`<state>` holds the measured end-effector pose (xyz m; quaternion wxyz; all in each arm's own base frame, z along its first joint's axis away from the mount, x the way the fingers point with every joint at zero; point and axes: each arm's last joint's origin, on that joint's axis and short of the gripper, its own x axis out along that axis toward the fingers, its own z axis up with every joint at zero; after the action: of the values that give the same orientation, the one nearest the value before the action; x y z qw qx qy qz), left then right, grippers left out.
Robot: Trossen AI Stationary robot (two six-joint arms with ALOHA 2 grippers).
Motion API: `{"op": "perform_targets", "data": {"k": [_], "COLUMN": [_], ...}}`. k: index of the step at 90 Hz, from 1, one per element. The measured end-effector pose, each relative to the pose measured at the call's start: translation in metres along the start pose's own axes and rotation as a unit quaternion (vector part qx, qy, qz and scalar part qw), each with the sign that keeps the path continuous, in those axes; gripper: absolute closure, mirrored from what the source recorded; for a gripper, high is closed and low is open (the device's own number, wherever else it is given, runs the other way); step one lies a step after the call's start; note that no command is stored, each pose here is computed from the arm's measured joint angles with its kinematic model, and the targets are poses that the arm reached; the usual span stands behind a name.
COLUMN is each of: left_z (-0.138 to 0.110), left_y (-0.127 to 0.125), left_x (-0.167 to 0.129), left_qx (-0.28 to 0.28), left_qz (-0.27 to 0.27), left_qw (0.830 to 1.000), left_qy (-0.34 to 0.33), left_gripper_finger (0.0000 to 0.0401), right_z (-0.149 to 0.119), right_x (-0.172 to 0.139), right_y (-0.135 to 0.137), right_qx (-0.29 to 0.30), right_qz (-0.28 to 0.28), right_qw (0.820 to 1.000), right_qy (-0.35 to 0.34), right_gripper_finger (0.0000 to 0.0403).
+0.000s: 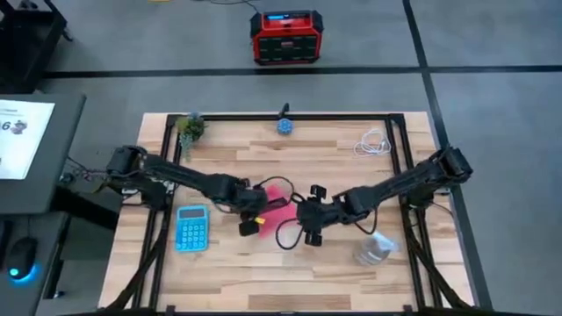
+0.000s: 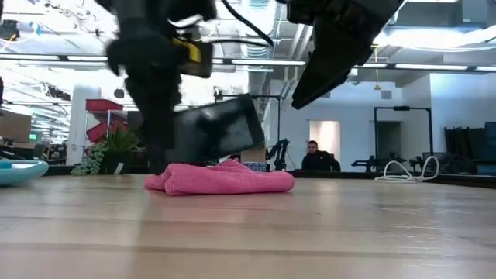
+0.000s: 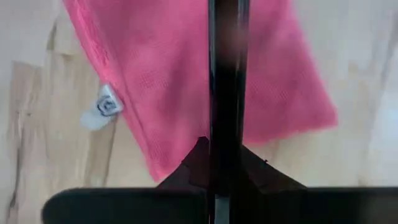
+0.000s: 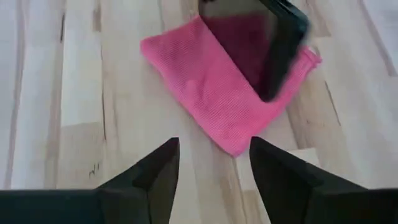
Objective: Apply microfiber cloth
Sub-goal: Wipe the black cellphone with the pink microfiber cloth
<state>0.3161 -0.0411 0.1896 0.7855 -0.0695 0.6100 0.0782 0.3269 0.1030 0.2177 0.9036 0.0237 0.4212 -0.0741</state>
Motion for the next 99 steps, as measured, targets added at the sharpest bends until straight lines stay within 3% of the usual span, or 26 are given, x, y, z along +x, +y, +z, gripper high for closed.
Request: {"op": "perform_targets", "data": {"k": [26, 43, 71, 86, 99], "left_z": [0.029, 0.039, 0.034, 0.013, -0.008], "left_y": [-0.009, -0.008, 0.011, 0.024, 0.033], "left_x": [0.026, 0.021, -0.022, -0.01, 0.016], "left_qx": [0.048, 0.066, 0.041, -0.008, -0.061], "left_qz": [0.032, -0.018, -0.058, -0.12, -0.162], "left_qw": [0.991, 0.988, 0.994, 0.993, 0.984], "left_qy": [0.125, 0.136, 0.078, 0.017, -0.045], "left_gripper_finger": [0.0396, 0.0396, 0.0396, 0.0395, 0.0395], "right_z": [-0.01, -0.021, -0.042, -0.05, -0.051], "right_x": [-0.007, -0.006, 0.021, 0.033, 0.029], "right_y": [0.027, 0.041, 0.06, 0.066, 0.076], "right_qx": [-0.003, -0.011, -0.028, -0.025, -0.031], "right_qz": [0.011, -0.006, -0.038, -0.057, -0.078], "right_qw": [1.0, 1.0, 0.999, 0.998, 0.996], "right_qy": [-0.014, -0.009, 0.004, 0.003, -0.039], "right_gripper_finger": [0.0227, 0.0227, 0.0227, 0.0227, 0.0227]}}
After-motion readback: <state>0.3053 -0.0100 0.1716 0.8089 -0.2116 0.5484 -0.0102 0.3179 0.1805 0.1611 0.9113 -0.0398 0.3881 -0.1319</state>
